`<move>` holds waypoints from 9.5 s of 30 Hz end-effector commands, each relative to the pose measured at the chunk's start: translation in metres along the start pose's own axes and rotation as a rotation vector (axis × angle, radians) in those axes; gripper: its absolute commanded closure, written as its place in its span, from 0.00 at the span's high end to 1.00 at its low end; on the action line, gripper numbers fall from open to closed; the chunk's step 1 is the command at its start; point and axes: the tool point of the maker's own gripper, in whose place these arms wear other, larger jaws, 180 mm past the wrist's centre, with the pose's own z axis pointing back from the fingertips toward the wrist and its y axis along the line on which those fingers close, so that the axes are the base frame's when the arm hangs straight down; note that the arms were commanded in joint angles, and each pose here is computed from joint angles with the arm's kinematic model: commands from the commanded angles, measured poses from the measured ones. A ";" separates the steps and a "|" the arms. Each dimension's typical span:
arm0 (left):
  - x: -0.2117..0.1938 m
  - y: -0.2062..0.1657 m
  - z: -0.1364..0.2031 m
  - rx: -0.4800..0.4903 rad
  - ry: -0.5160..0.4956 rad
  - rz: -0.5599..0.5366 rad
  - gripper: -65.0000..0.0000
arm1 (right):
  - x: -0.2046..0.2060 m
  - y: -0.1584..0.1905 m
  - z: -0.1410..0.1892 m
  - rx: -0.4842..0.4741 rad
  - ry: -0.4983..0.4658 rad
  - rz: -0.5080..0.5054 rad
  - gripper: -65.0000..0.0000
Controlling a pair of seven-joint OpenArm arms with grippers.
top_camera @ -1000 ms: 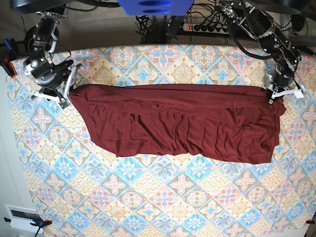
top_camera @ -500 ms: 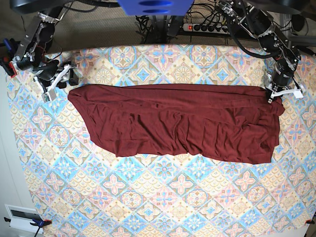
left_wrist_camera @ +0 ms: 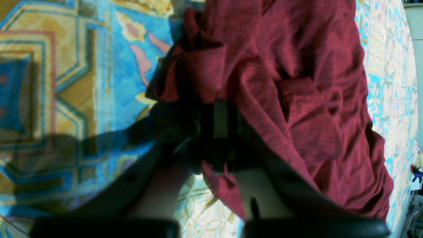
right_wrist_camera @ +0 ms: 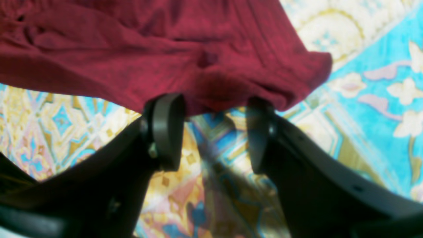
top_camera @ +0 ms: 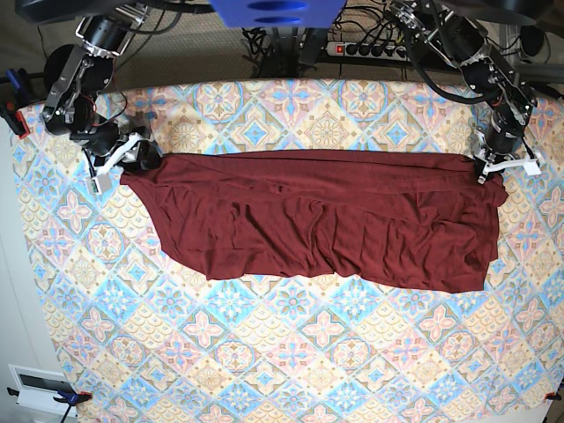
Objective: Layout the t-shirt on the table in an organized manner, then fold the t-shirt properly
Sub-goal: 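Drag the held shirt edge with both grippers toward the robot, then pull the held shirt edge apart and toward the robot with both grippers, then release the shirt and move both grippers to the opposite shirt edge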
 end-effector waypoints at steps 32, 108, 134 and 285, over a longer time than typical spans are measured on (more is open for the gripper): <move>-0.008 0.024 0.024 0.075 0.033 -0.070 0.00 | 0.024 -0.030 0.007 -0.040 -0.112 -0.102 0.00; 0.011 0.053 0.043 0.096 -0.005 -0.021 0.33 | 0.018 -0.015 0.052 -0.069 -0.107 -0.004 0.39; 0.012 0.051 0.043 0.093 -0.008 -0.020 0.33 | -0.020 -0.014 0.036 0.043 -0.100 -0.197 0.39; 0.060 -0.127 -0.108 0.013 -0.008 -0.525 0.01 | 0.150 0.015 0.042 -0.088 -0.185 0.399 0.31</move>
